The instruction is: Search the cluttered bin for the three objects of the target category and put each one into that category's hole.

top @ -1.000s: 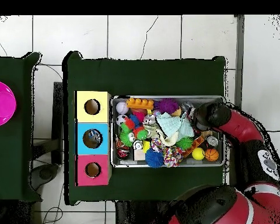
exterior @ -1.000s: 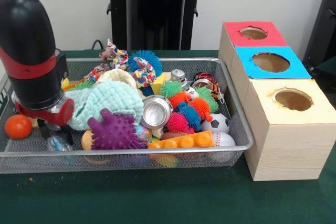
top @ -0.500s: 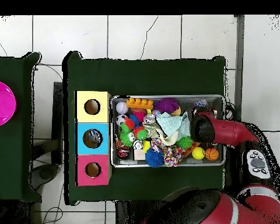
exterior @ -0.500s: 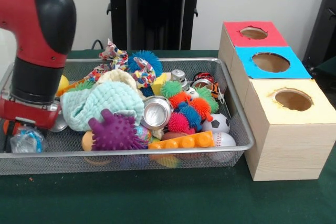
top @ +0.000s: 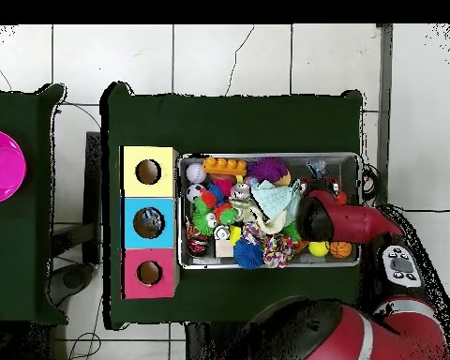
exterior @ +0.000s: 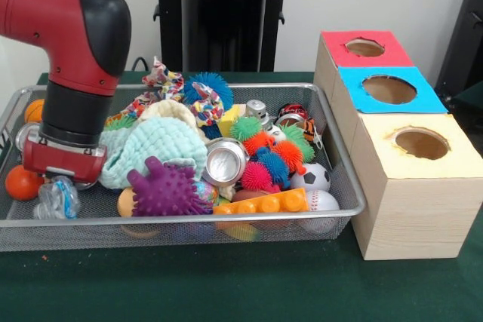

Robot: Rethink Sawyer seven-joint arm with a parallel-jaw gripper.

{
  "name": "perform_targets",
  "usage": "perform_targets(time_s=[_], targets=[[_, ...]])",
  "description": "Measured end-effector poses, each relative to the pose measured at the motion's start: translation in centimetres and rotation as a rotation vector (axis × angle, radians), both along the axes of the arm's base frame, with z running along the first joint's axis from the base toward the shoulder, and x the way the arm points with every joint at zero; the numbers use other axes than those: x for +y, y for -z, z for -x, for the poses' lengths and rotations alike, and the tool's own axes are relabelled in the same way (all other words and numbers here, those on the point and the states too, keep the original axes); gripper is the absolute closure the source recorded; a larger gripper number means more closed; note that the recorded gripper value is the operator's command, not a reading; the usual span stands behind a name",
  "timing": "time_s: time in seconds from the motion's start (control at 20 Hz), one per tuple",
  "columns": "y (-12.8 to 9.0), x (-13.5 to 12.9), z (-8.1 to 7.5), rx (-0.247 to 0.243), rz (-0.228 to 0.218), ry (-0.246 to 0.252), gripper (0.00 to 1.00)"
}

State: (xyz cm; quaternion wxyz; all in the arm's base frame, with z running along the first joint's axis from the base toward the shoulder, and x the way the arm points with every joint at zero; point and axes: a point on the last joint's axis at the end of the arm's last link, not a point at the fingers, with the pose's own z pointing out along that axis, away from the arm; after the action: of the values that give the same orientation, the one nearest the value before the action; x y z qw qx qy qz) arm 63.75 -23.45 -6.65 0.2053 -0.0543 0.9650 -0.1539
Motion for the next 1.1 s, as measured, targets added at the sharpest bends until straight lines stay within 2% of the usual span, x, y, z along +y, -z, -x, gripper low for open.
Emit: perform_targets(time_s=[0.05,0.2,0.4,0.5,0.6,0.7,0.75,1.1], targets=[[0.1,-0.3,0.0,-0.007,-0.015,0.017,1.00],[0.1,-0.6,0.1,-0.008,-0.016,0.026,1.00],[0.0,-0.4,0.0,-0.033,0.010,0.016,1.00],[0.1,0.0,0.0,-0.064,0.032,0.009,1.00],[0.5,0.4,0.0,-0.123,0.062,-0.001,1.00],[0.9,0.5,0.4,-0.152,0.079,-0.006,1.00],[1.2,0.5,0.6,-0.195,0.093,-0.010,1.00],[3.5,0.8,1.4,-0.390,0.117,-0.006,1.00]])
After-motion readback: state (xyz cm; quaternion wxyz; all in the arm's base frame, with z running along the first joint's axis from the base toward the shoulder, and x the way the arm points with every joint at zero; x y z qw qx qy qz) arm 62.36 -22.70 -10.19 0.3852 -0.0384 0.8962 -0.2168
